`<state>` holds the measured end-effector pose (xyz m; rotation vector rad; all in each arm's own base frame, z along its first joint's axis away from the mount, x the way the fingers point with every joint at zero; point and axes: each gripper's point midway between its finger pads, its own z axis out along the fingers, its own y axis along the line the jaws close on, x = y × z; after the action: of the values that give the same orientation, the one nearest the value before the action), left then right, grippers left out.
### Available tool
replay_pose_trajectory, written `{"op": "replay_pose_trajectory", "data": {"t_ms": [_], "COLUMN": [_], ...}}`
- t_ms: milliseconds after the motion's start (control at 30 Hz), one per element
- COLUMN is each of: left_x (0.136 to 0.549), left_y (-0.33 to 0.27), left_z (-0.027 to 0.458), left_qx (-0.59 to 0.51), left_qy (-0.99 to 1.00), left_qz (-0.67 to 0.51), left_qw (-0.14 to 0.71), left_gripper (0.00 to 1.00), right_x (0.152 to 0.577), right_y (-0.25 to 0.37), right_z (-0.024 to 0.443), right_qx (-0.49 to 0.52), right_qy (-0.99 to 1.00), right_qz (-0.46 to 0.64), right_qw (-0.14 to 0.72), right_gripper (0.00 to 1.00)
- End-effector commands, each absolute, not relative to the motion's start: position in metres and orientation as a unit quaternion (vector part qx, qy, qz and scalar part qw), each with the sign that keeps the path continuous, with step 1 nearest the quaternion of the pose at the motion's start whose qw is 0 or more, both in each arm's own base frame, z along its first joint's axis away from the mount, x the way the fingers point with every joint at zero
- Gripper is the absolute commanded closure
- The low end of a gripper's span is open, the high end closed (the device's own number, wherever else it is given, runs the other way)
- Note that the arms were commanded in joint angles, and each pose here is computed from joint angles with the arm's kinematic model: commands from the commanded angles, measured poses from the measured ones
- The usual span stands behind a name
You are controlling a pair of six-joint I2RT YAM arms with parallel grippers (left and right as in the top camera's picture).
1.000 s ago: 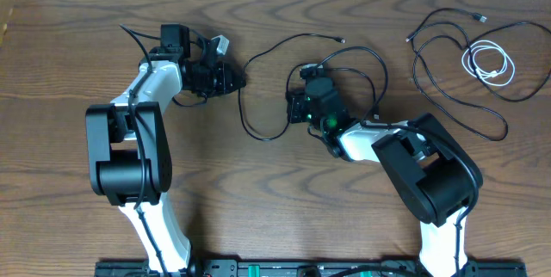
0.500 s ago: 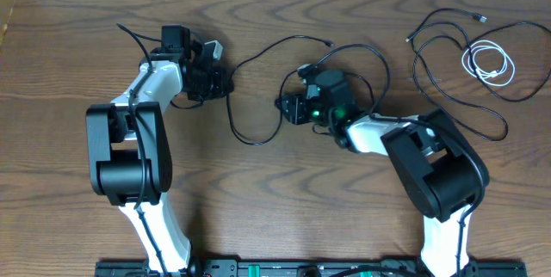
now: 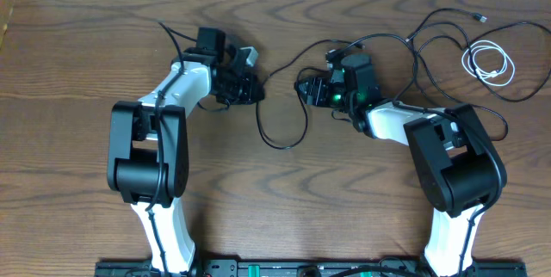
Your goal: Untangle cables
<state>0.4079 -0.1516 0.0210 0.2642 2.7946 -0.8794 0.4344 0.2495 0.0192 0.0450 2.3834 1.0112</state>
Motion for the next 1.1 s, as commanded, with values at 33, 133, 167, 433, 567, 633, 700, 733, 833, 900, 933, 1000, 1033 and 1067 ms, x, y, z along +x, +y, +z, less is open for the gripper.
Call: {"op": "replay_pose_trajectory", "data": {"t_ms": [33, 133, 167, 433, 567, 633, 700, 733, 833, 900, 933, 1000, 1033, 1067], "left_x": [0.392, 0.384, 0.38, 0.365, 0.362, 0.362, 0.361, 0.358, 0.356, 0.358, 0.361, 0.365, 0.366, 0.366], "left_y": [-0.166, -0.176, -0.179, -0.181, -0.182, -0.182, -0.184, -0.189, -0.194, -0.193, -0.191, -0.185, -0.184, -0.183], "left_z": [0.022, 0.026, 0.026, 0.026, 0.027, 0.027, 0.028, 0.032, 0.035, 0.034, 0.032, 0.026, 0.025, 0.025], "left_qx": [0.143, 0.162, 0.175, 0.21, 0.222, 0.222, 0.223, 0.223, 0.224, 0.226, 0.229, 0.231, 0.231, 0.231], "left_qy": [0.937, 0.928, 0.924, 0.917, 0.911, 0.911, 0.91, 0.904, 0.898, 0.899, 0.903, 0.911, 0.913, 0.914], "left_qz": [-0.309, -0.328, -0.332, -0.336, -0.343, -0.343, -0.346, -0.361, -0.375, -0.37, -0.36, -0.334, -0.329, -0.328], "left_qw": [0.084, 0.076, 0.073, 0.058, 0.057, 0.057, 0.056, 0.053, 0.051, 0.055, 0.06, 0.066, 0.066, 0.066], "left_gripper": [0.92, 0.93, 0.93, 0.92, 0.92, 0.92, 0.92, 0.92, 0.92, 0.93, 0.92, 0.92, 0.93, 0.92], "right_x": [0.423, 0.423, 0.422, 0.417, 0.418, 0.419, 0.42, 0.421, 0.421, 0.421, 0.421, 0.421, 0.421, 0.421], "right_y": [0.23, 0.23, 0.231, 0.232, 0.231, 0.23, 0.228, 0.227, 0.227, 0.226, 0.226, 0.227, 0.227, 0.227], "right_z": [-0.014, -0.014, -0.014, -0.019, -0.019, -0.02, -0.02, -0.021, -0.021, -0.021, -0.021, -0.021, -0.021, -0.021], "right_qx": [0.081, 0.081, 0.08, 0.082, 0.084, 0.085, 0.087, 0.089, 0.09, 0.09, 0.09, 0.09, 0.09, 0.09], "right_qy": [0.909, 0.909, 0.909, 0.914, 0.914, 0.915, 0.915, 0.916, 0.916, 0.916, 0.916, 0.916, 0.916, 0.916], "right_qz": [0.341, 0.342, 0.342, 0.335, 0.331, 0.328, 0.323, 0.32, 0.318, 0.318, 0.318, 0.318, 0.318, 0.318], "right_qw": [0.227, 0.227, 0.226, 0.215, 0.218, 0.22, 0.224, 0.226, 0.227, 0.227, 0.227, 0.227, 0.227, 0.227], "right_gripper": [0.39, 0.38, 0.38, 0.39, 0.37, 0.37, 0.37, 0.4, 0.54, 0.73, 0.79, 0.92, 0.99, 0.99]}}
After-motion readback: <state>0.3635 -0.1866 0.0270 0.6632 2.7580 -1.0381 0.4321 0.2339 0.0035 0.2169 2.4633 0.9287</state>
